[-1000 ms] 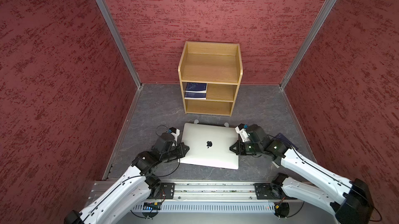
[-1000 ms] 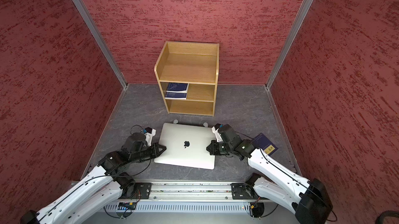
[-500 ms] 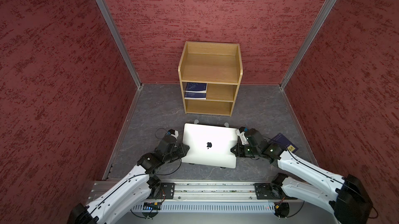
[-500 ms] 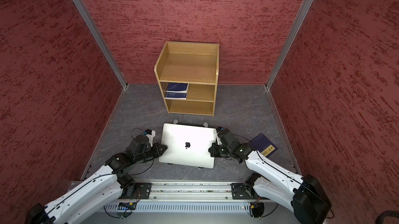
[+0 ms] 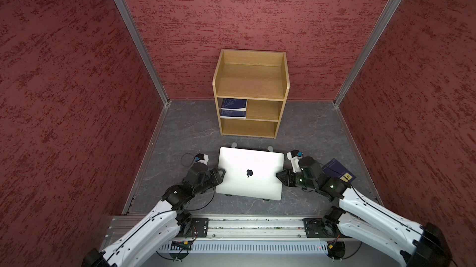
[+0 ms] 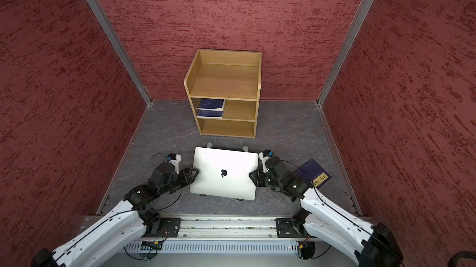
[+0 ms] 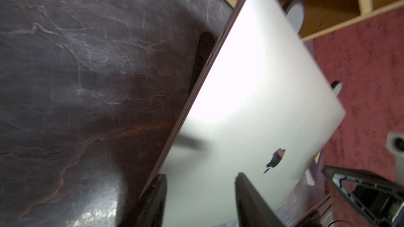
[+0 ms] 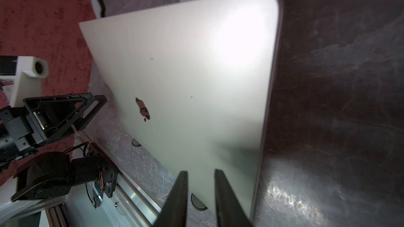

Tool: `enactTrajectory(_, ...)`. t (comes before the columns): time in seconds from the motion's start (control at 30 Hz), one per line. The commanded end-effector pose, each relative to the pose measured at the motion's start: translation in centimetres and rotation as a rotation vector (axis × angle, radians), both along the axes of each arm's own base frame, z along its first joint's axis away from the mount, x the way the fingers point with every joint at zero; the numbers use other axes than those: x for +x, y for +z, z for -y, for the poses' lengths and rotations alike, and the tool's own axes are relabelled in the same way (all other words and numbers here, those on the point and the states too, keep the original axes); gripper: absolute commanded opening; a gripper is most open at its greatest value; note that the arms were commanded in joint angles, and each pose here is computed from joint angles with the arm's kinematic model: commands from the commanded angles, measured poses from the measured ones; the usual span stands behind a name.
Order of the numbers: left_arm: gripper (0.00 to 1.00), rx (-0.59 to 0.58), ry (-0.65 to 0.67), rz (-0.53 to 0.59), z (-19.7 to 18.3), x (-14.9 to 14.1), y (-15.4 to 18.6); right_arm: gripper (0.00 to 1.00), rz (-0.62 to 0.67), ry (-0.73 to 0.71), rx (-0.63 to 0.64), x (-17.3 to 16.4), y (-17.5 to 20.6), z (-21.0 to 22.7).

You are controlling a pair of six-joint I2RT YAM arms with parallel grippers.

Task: Close the laptop lid and set it aside
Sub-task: Pick up the laptop from the computer stand.

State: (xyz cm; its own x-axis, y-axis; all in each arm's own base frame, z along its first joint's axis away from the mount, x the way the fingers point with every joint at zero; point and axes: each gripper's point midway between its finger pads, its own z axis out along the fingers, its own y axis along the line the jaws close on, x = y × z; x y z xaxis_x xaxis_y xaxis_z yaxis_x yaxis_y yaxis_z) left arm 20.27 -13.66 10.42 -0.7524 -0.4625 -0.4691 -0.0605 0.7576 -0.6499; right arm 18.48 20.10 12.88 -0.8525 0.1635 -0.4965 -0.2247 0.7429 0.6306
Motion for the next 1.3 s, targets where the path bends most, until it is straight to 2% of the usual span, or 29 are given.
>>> enactTrajectory(0.0,0.81,0.024,0.075,0.113,-2.1,0.4,2.4,0.62,0.088,-0.087,0.021,-0.3,1.2,2.3)
enactTrajectory(0.03,0.86,0.018,0.094,0.132,-2.6,0.3,2.6,0.69,0.100,-0.113,0.029,-0.5,1.2,3.0)
enactTrajectory(0.13,1.00,-0.018,0.137,0.140,-3.5,0.3,1.8,0.83,0.100,-0.158,0.033,-0.9,-0.4,4.2)
enactTrajectory(0.2,1.00,-0.056,0.143,0.118,-3.6,0.5,0.5,0.89,0.096,-0.155,0.057,-0.9,-1.2,3.9)
enactTrajectory(0.33,1.00,-0.179,0.121,0.085,-3.1,1.6,-1.4,0.95,0.082,-0.147,0.081,-0.4,-2.4,3.2)
enactTrajectory(0.43,1.00,-0.235,0.082,0.074,-2.9,2.3,-2.1,0.95,0.053,-0.119,0.106,-0.1,-3.5,2.4)
enactTrajectory(0.67,0.99,-0.268,-0.036,0.083,-1.2,2.4,-2.8,0.88,0.037,-0.041,0.249,0.5,-4.0,0.4)
enactTrajectory(0.93,0.98,-0.247,-0.066,0.106,-0.6,2.1,-3.0,0.82,0.043,0.012,0.317,0.8,-3.7,-0.8)
enactTrajectory(1.27,0.98,-0.234,-0.129,0.086,1.2,2.7,-3.3,0.74,0.020,0.041,0.335,1.6,-4.0,-1.9)
